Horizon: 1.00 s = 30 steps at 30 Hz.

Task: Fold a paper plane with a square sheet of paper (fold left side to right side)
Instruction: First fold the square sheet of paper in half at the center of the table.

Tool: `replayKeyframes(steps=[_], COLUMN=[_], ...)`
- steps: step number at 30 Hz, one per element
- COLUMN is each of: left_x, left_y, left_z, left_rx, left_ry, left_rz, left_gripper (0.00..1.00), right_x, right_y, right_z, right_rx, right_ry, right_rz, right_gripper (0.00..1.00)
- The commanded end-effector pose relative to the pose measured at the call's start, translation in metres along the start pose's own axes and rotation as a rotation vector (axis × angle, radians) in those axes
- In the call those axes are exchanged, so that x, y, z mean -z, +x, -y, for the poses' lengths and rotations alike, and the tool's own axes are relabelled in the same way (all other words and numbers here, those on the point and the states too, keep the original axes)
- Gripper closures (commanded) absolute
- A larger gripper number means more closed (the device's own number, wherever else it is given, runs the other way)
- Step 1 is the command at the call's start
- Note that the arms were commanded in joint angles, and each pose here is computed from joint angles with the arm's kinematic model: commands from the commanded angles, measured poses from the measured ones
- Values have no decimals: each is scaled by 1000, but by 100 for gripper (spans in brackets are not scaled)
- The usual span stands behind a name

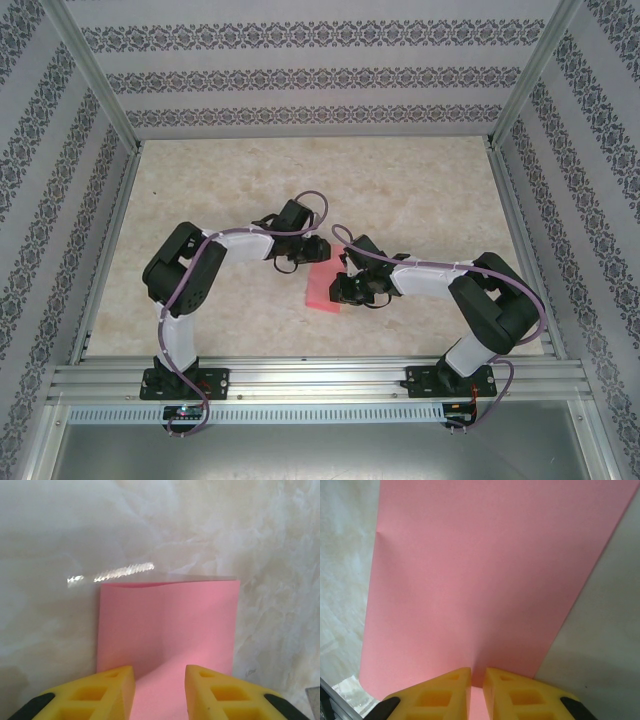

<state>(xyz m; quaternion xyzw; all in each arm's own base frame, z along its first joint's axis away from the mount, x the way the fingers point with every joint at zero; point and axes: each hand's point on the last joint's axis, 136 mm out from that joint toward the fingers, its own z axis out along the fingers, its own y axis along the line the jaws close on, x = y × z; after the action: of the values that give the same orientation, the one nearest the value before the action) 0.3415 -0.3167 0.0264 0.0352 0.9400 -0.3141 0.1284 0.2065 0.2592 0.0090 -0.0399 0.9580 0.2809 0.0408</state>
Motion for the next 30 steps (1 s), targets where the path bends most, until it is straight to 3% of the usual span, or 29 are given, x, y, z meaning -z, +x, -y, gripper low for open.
replayKeyframes(steps=[1,22,30], left_x=[-2,-12,30], left_y=[-28,-51,-61], left_z=[-25,-3,-21], left_rx=[-2,0,23], left_ry=[-74,7,-22], left_rz=[77,95,169], left_gripper=[65,60,61], right_x=[-10,-10,-9], right_y=[44,45,46], right_z=[61,61,62], right_rx=[-51,-53,-47], right_ry=[229,232,232], right_rz=[-134,-133,-138], right_gripper=[81,81,81])
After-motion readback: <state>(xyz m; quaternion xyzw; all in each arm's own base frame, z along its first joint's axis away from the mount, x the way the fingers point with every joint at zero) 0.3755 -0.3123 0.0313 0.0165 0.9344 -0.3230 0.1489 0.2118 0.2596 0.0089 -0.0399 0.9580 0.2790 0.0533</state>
